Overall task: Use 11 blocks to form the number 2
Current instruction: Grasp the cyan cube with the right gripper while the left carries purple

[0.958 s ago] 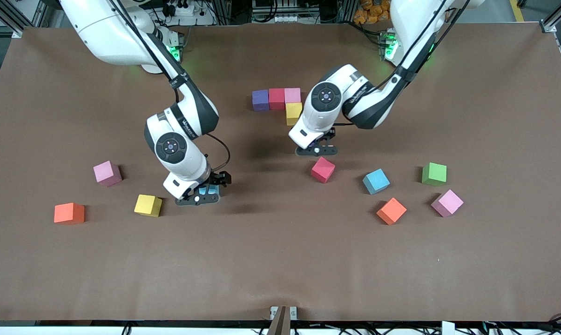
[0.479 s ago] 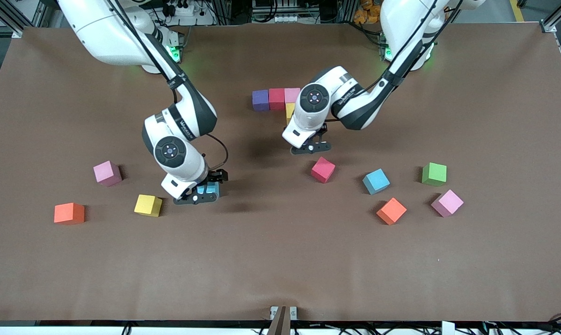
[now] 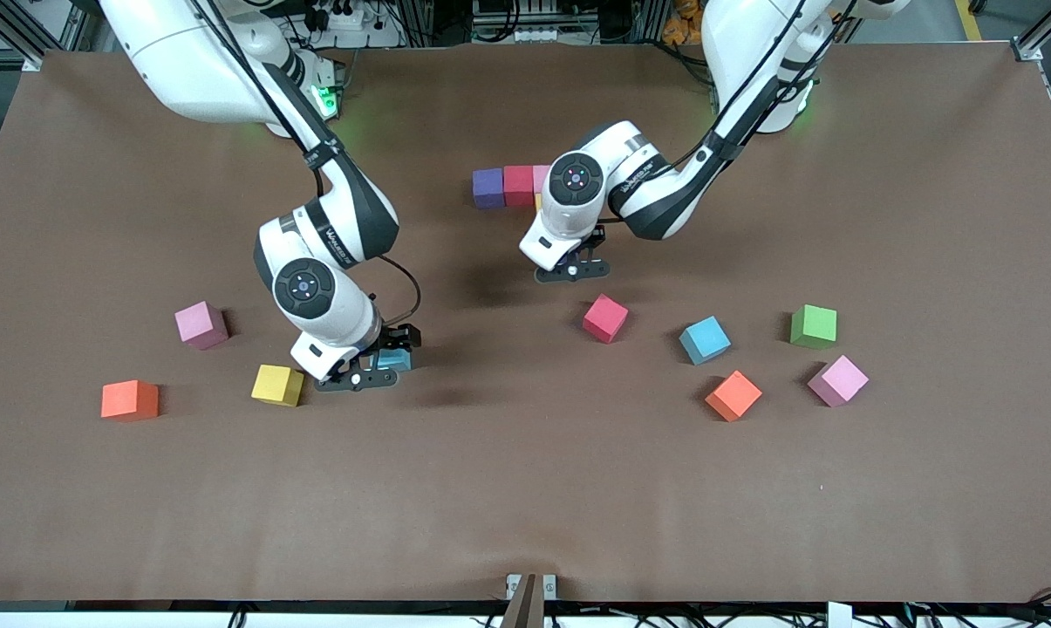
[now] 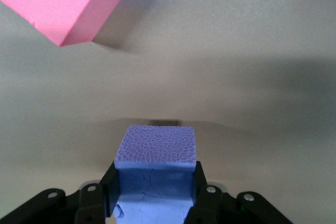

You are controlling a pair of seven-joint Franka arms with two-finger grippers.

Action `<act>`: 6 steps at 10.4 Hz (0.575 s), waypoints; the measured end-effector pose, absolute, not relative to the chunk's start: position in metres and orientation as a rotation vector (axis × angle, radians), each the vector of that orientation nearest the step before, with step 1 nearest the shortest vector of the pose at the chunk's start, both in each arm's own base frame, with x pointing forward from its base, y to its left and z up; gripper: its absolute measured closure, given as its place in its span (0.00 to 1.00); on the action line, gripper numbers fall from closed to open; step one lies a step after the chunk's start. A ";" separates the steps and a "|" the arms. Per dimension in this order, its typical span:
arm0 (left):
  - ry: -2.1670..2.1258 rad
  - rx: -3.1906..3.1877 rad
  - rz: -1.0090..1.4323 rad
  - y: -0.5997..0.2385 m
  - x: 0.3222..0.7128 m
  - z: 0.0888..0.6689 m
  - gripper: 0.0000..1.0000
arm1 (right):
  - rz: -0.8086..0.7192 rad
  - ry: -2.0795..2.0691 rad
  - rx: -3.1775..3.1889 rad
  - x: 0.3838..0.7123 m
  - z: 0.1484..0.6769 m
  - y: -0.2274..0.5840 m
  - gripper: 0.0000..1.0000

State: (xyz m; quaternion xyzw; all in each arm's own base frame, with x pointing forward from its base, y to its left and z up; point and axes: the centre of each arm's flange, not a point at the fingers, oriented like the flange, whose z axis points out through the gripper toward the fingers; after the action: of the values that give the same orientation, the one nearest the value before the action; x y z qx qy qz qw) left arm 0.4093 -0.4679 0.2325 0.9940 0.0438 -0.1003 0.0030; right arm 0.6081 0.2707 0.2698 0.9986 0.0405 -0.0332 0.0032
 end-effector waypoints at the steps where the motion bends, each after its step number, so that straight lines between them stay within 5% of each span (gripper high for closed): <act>1: 0.130 3.115 -0.320 -0.470 0.407 0.228 0.43 | -0.119 0.117 3.129 0.610 0.263 0.267 0.00; 6: 0.123 3.105 -0.333 -0.475 0.402 0.213 0.41 | -0.147 0.212 3.128 0.615 0.235 0.262 0.00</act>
State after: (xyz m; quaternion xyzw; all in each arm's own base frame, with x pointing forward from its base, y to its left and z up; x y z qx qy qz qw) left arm 0.4025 -0.4748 0.2134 0.9935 0.0395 -0.1066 0.0082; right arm 0.6153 0.2625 0.2348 0.9966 0.0677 -0.0470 0.0016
